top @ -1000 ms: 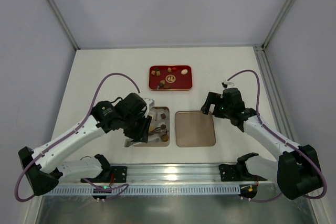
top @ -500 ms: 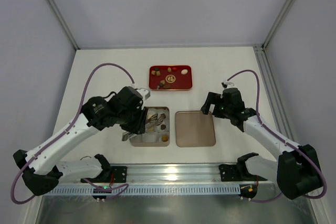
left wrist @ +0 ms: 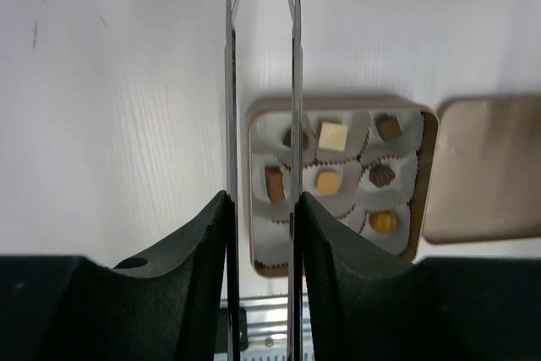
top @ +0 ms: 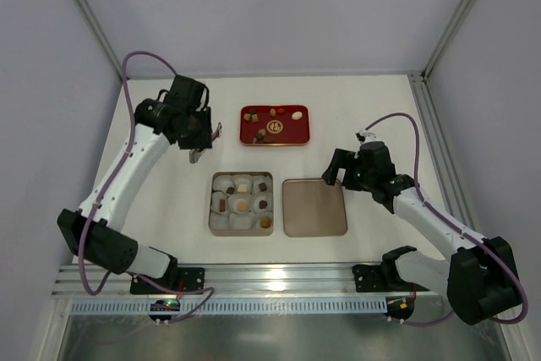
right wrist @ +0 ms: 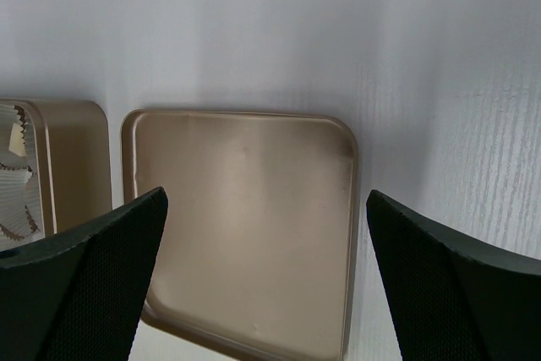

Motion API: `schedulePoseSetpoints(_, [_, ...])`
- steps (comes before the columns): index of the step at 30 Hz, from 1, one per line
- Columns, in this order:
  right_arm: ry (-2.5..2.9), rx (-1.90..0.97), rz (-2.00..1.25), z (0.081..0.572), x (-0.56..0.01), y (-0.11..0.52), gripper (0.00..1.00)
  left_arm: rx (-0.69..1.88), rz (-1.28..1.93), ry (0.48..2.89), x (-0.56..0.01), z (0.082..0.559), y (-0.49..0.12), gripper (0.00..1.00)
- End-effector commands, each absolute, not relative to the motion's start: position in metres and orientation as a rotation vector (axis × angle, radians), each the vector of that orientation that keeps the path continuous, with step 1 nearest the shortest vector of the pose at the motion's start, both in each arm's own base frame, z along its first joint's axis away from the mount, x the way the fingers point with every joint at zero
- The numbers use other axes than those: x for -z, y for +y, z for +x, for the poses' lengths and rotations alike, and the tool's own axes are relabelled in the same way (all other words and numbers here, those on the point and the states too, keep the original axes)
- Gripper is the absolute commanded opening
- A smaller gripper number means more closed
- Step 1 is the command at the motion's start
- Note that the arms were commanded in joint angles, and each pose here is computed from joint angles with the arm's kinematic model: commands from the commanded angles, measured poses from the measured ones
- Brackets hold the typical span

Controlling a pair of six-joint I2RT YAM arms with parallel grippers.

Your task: Pack the chocolate

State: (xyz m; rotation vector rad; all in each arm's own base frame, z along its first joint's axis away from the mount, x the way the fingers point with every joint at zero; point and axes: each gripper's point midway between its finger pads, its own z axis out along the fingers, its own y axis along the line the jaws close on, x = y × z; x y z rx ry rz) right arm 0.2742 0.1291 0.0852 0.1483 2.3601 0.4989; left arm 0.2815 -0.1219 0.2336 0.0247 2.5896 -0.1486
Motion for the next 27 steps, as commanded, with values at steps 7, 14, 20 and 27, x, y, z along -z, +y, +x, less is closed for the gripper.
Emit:
schedulePoseSetpoints(7, [2.26, -0.57, 0.086, 0.271, -0.13, 0.136, 1.0, 0.104, -0.227, 2.443, -0.212, 0.413, -0.081, 0.37])
schedulePoseSetpoints(14, [2.238, -0.573, 0.085, 0.262, -0.138, 0.132, 1.0, -0.017, -0.288, 2.486, -0.161, 0.459, -0.046, 0.37])
schedulePoseSetpoints(20, [2.234, -0.568, 0.089, 0.26, -0.14, 0.13, 1.0, -0.081, -0.331, 2.532, -0.129, 0.477, -0.019, 0.38])
schedulePoseSetpoints(27, [2.241, -0.56, 0.082, 0.26, -0.139, 0.13, 1.0, -0.111, -0.374, 2.615, -0.089, 0.485, -0.005, 0.38])
